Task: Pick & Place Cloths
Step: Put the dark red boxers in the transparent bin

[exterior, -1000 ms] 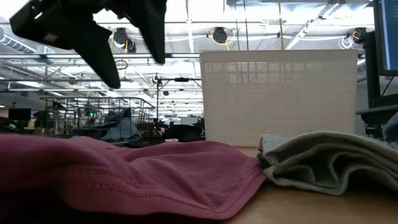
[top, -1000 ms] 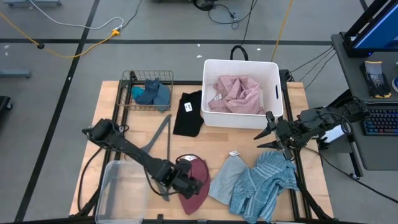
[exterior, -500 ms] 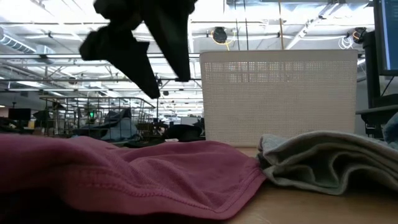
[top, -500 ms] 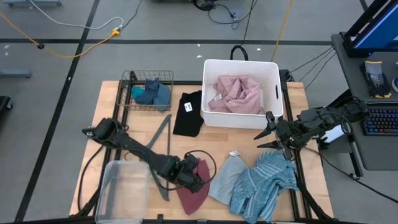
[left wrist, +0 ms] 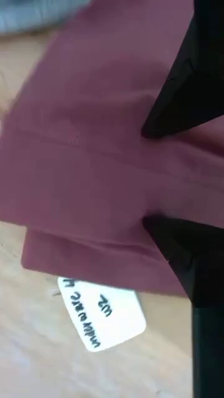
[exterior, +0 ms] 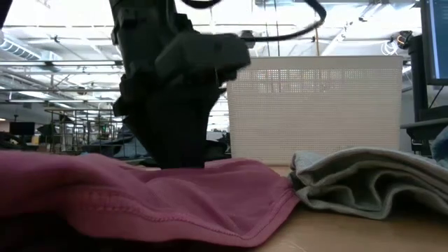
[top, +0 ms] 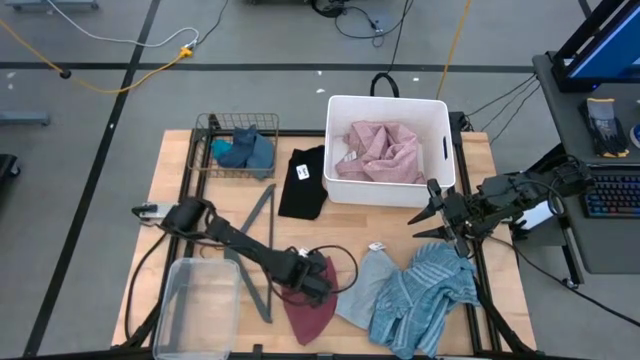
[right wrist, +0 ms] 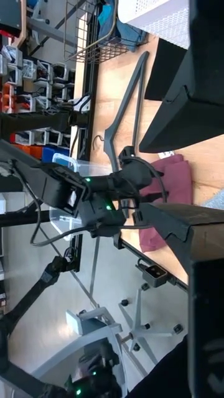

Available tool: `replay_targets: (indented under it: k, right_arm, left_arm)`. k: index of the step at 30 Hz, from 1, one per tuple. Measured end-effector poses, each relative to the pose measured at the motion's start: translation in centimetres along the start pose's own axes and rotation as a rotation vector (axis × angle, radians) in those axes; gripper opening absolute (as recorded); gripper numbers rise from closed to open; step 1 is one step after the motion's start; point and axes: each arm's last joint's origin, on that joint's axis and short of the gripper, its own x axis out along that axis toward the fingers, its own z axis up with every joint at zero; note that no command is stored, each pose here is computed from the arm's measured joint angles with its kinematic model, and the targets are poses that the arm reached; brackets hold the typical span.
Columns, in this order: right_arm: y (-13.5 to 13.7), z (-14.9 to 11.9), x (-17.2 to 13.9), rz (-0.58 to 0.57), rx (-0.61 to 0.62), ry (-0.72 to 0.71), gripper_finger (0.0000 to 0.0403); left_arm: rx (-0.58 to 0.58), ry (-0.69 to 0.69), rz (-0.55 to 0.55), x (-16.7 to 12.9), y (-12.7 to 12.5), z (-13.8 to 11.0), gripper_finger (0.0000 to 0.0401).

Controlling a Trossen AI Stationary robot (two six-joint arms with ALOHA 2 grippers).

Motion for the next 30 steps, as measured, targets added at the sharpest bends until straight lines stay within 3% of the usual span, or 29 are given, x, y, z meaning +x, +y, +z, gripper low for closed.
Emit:
replay_targets:
  k: [6, 9, 18, 26, 30]
  right_arm:
    - [0.0, 0.0, 0.0, -0.001, 0.000, -0.001, 0.0132]
    - [0.0, 0.0, 0.0, -0.001, 0.000, -0.002, 0.0132]
    - [0.0, 0.0, 0.0, -0.001, 0.000, -0.002, 0.0132]
    - [0.0, 0.0, 0.0, -0.001, 0.000, -0.002, 0.0132]
    - [0.0, 0.0, 0.0, -0.001, 0.000, -0.001, 0.0132]
  left_arm:
    - [0.069, 0.039, 0.030, 1.8, -0.1, -0.4, 0.0226]
    - [0.077, 0.047, 0.032, 1.9, 0.0, -0.5, 0.0205]
    - [0.046, 0.055, -0.002, 1.4, 0.3, 0.4, 0.0020]
    - [-0.004, 0.066, -0.047, -0.5, 1.2, 1.7, 0.0006]
    - [-0.033, 0.005, -0.109, -3.9, 1.8, 2.9, 0.0004]
